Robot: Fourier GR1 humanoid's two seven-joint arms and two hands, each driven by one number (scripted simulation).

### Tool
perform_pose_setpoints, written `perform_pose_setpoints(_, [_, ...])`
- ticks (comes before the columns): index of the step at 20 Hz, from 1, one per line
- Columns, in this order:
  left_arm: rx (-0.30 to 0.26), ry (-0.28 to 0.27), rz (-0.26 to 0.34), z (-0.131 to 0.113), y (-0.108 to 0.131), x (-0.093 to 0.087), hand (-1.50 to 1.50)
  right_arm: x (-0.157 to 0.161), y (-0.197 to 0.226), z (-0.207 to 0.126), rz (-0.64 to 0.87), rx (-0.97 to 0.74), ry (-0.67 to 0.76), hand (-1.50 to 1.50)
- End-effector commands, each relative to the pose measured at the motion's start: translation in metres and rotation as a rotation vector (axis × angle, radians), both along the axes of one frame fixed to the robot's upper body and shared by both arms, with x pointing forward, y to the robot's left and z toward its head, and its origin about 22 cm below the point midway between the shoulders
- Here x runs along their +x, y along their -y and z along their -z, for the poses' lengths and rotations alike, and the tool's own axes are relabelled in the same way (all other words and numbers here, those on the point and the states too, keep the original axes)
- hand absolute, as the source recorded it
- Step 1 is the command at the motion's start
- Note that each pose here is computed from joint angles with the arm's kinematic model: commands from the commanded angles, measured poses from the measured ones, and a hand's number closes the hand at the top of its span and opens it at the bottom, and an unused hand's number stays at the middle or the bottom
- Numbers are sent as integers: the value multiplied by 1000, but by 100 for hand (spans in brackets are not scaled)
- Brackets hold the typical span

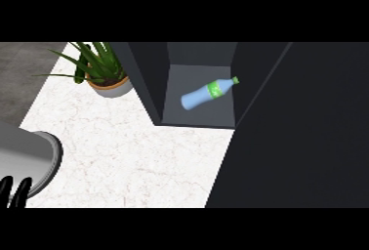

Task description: Pick up the bottled water, place it into the cabinet and close the cabinet

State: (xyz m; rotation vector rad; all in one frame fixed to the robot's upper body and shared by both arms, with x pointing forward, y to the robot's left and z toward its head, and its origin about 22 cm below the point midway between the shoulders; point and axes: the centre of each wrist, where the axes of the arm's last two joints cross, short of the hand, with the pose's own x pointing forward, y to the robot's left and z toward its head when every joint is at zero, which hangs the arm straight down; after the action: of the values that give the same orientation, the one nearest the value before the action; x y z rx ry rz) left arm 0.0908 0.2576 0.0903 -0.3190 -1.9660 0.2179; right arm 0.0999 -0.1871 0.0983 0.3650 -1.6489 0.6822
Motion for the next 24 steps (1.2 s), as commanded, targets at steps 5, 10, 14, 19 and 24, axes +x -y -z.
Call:
perform_pose_setpoints(5, [14, 18, 6, -3, -33, -11, -150, 11, -58, -12, -103, 288, -58, 150])
perform_pose_setpoints(10, [-24, 19, 30, -3, -38, -24, -150, 44, -84, -23, -95, 286, -72, 150])
perform_pose_setpoints(14, [6, 34, 7, -6, -71, -25, -150, 73, -101, -32, -71, 238, -106, 150])
perform_pose_setpoints(19, [-21, 28, -19, -9, -79, -40, -150, 110, -95, -51, -56, 318, -100, 150])
perform_pose_setpoints(24, [-22, 20, -1, -9, -98, -53, -150, 152, -107, -53, -16, 387, -150, 150])
